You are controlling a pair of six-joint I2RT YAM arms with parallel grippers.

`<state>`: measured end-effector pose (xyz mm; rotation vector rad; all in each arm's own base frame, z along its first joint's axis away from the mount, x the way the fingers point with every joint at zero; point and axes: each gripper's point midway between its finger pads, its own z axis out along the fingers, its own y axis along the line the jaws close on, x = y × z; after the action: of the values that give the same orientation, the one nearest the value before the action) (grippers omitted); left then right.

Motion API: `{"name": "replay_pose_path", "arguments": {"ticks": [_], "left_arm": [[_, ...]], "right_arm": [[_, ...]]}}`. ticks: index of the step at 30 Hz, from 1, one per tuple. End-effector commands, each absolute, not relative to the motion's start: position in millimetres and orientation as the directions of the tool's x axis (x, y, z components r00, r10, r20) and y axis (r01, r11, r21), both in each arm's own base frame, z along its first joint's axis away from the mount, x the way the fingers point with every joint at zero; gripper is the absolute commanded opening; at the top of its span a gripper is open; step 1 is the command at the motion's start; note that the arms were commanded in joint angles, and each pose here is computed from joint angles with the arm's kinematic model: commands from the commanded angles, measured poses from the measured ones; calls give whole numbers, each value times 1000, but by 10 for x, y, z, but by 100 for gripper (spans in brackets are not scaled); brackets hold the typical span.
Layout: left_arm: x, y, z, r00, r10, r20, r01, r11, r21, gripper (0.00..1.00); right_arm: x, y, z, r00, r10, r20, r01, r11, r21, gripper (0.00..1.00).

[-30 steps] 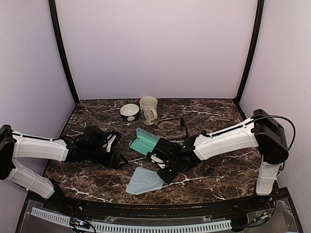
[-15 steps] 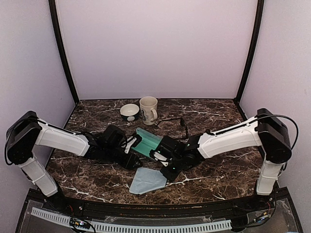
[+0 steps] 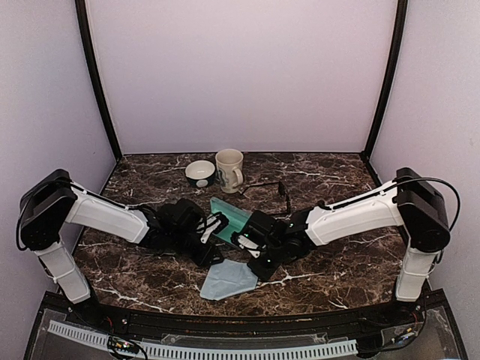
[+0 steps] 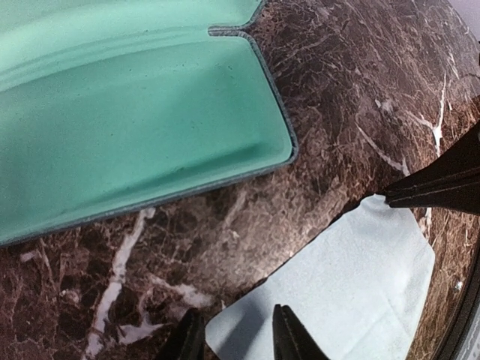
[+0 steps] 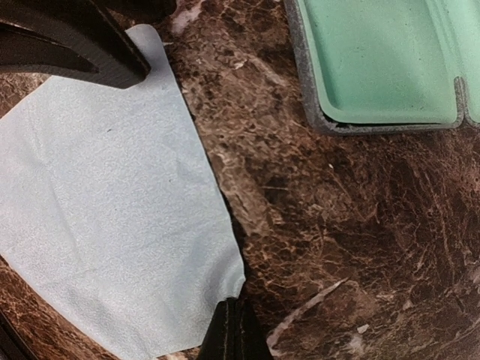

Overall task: Organize the sunglasses
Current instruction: Pick up the glasses cleaning cloth from the center of the board.

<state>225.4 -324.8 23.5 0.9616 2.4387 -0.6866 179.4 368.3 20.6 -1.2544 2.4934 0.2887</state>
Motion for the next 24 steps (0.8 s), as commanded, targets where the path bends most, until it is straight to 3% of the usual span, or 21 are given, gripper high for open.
{"name": "replay_pose_path", "arguments": {"ticks": [1, 15, 21, 24], "left_arm": [[2225, -3252, 168, -652, 544, -529, 732, 634, -250, 28], [2148, -3167, 184, -660, 547, -515, 724, 646, -241, 13], [2167, -3218, 249, -655, 530, -538, 726, 639, -255, 1], [2194, -3240, 360, -656, 502, -563, 719, 644, -263, 0]], "right_arm": [[1828, 3698, 288, -568, -712, -413, -794, 606, 47, 0], [1874, 3673, 308, -576, -701, -420, -784, 619, 41, 0], [1924, 3693, 379, -576, -687, -443, -779, 626, 44, 0], [1998, 3732, 496, -573, -667, -476, -776, 628, 54, 0]]}}
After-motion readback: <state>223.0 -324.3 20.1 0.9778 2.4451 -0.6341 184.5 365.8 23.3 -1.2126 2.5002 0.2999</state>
